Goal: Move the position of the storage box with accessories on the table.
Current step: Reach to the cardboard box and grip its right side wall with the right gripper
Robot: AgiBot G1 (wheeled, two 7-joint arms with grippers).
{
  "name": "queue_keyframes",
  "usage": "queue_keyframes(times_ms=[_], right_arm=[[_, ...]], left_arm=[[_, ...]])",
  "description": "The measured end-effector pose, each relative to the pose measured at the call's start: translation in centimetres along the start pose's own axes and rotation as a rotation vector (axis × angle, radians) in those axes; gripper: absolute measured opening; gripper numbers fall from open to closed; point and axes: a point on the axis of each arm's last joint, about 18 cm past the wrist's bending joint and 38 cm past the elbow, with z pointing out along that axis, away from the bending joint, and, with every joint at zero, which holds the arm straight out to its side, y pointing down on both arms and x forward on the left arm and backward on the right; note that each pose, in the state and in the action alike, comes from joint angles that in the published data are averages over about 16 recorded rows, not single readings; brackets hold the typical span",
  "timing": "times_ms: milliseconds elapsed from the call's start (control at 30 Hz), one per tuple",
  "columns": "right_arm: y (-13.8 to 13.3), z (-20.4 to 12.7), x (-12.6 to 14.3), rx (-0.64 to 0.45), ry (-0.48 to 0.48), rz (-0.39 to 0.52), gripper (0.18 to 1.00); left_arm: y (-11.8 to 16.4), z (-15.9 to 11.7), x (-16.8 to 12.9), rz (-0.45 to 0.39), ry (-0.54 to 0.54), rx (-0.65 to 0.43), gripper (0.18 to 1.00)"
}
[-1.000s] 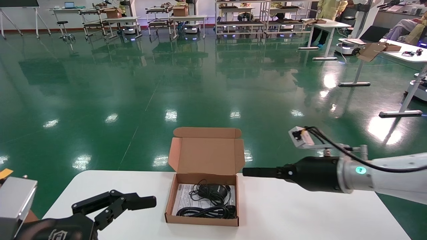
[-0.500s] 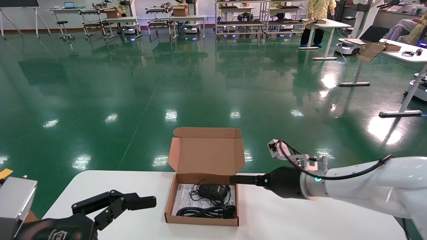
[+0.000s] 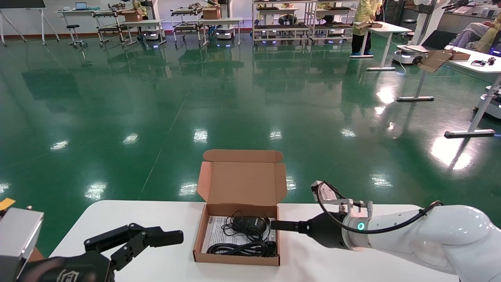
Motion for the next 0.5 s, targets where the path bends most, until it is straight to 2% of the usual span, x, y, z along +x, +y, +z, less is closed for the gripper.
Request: queue_keyframes(times_ms=[500], right_arm=[[2.5,1.4,0.3,-0.034,0.025,0.024,1.000]], left_arm=[[0.0,0.0,0.0,0.000,0.000,0.000,1.000]])
